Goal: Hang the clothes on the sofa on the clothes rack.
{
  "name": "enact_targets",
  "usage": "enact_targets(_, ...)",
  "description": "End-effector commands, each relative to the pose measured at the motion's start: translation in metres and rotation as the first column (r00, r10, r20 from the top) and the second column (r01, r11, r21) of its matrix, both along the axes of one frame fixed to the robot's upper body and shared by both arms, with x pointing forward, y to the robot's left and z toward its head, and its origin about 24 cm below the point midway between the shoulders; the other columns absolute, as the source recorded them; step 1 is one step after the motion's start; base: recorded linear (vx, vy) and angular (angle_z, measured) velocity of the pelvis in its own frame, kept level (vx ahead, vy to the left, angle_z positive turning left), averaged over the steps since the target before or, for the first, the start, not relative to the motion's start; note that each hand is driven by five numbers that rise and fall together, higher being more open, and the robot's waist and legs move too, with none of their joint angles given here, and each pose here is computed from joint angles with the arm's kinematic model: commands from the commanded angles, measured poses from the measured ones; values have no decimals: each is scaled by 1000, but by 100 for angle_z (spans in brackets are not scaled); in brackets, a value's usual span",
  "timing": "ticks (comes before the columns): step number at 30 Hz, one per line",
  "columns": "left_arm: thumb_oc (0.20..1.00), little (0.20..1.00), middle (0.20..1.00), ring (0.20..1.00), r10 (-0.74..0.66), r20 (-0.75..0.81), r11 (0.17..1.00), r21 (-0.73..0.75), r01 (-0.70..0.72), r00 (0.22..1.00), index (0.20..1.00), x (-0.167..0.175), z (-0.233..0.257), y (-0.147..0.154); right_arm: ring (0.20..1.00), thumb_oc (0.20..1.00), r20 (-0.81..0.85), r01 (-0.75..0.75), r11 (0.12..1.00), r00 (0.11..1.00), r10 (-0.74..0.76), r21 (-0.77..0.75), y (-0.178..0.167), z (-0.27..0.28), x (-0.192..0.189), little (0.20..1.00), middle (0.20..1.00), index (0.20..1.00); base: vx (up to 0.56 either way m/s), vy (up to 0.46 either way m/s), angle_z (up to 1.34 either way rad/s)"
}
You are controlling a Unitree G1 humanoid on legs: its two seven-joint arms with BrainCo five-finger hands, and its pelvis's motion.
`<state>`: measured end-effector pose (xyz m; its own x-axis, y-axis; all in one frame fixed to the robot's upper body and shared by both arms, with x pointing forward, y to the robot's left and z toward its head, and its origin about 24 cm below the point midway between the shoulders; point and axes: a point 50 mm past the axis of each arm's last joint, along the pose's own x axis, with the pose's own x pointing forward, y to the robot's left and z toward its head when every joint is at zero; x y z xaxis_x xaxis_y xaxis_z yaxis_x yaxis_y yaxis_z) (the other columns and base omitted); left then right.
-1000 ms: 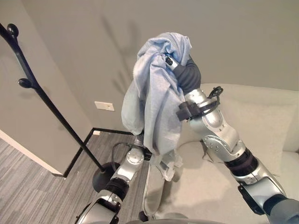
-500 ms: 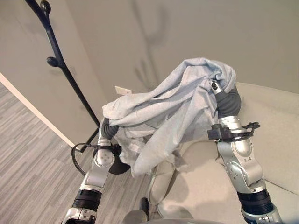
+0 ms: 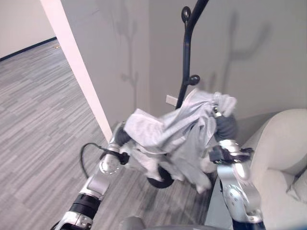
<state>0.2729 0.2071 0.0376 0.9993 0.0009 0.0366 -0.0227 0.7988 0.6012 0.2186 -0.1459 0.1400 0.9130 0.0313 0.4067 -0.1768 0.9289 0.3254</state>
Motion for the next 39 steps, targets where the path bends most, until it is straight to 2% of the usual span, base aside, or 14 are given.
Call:
enact_targets(1, 200, 200, 200, 200, -75, 298, 997, 4, 77, 952, 200, 21, 59, -23, 200, 200, 187, 83, 989, 980, -59, -122, -17, 35, 20, 200, 200, 200, -137, 496, 13)
enact_targets(4, 200, 200, 200, 200, -63, 316, 998, 18, 61, 947, 200, 22, 62, -22, 200, 200, 232, 159, 978, 965, -125, -137, -26, 43, 12, 200, 200, 200, -32, 416, 40)
enact_targets(8, 200, 200, 200, 200, -71, 388, 997, 21, 68, 919, 200, 27, 78, -31, 200, 200, 311, 426, 886, 880, -358, -186, -60, 55, -2, 200, 200, 200, 46, 295, 45)
enact_targets(15, 200, 200, 200, 200, -79, 506, 997, 33, 72, 859, 200, 24, 106, -35, 200, 200, 410, 601, 773, 769, -492, -201, -72, 72, -14, 200, 200, 200, -1, 29, 20)
enact_targets(17, 200, 200, 200, 200, -77, 578, 996, 72, 44, 813, 200, 23, 126, -32, 200, 200, 448, 631, 745, 742, -499, -216, -72, 78, -17, 200, 200, 200, -12, -44, -61)
enact_targets(20, 200, 200, 200, 200, -40, 760, 990, 120, -79, 649, 200, 18, 179, -17, 200, 200, 528, 659, 707, 708, -469, -256, -68, 88, -20, 200, 200, 200, -26, -51, -29)
enact_targets(22, 200, 200, 200, 200, -44, 787, 987, 128, -94, 616, 200, 15, 188, -17, 200, 200, 538, 664, 701, 702, -466, -259, -68, 89, -20, 200, 200, 200, -18, -35, -14)
enact_targets(23, 200, 200, 200, 200, -36, 845, 981, 133, -144, 534, 200, 9, 209, -11, 200, 200, 575, 680, 674, 686, -447, -288, -68, 95, -20, 200, 200, 200, -11, -56, -11)
enact_targets(25, 200, 200, 200, 200, -54, 890, 959, 173, -225, 453, 200, 6, 230, -4, 200, 200, 629, 698, 636, 664, -404, -329, -65, 103, -19, 200, 200, 200, -7, -66, -11)
enact_targets(30, 200, 200, 200, 200, -40, 939, 919, 169, -357, 342, 200, 7, 261, 11, 200, 200, 726, 770, 547, 576, -375, -328, -66, 127, -12, 200, 200, 200, 9, -44, 0)
enact_targets(34, 200, 200, 200, 200, -39, 947, 901, 172, -399, 320, 200, 13, 276, 16, 200, 200, 753, 790, 543, 534, -384, -284, -66, 142, -2, 200, 200, 200, 17, -25, 3)
enact_targets(36, 200, 200, 200, 200, -28, 936, 890, 182, -417, 350, 200, 24, 278, 22, 200, 200, 743, 781, 559, 544, -390, -278, -65, 148, 12, 200, 200, 200, 18, -22, 3)
enact_targets(38, 200, 200, 200, 200, -19, 863, 867, 266, -422, 505, 200, 60, 273, 31, 200, 200, 735, 792, 487, 568, -370, -367, -68, 168, 51, 200, 200, 200, 27, -42, 6)
enact_targets(39, 200, 200, 200, 200, -11, 844, 866, 277, -417, 537, 200, 67, 271, 32, 200, 200, 730, 797, 464, 572, -375, -386, -71, 173, 61, 200, 200, 200, 6, -16, 6)
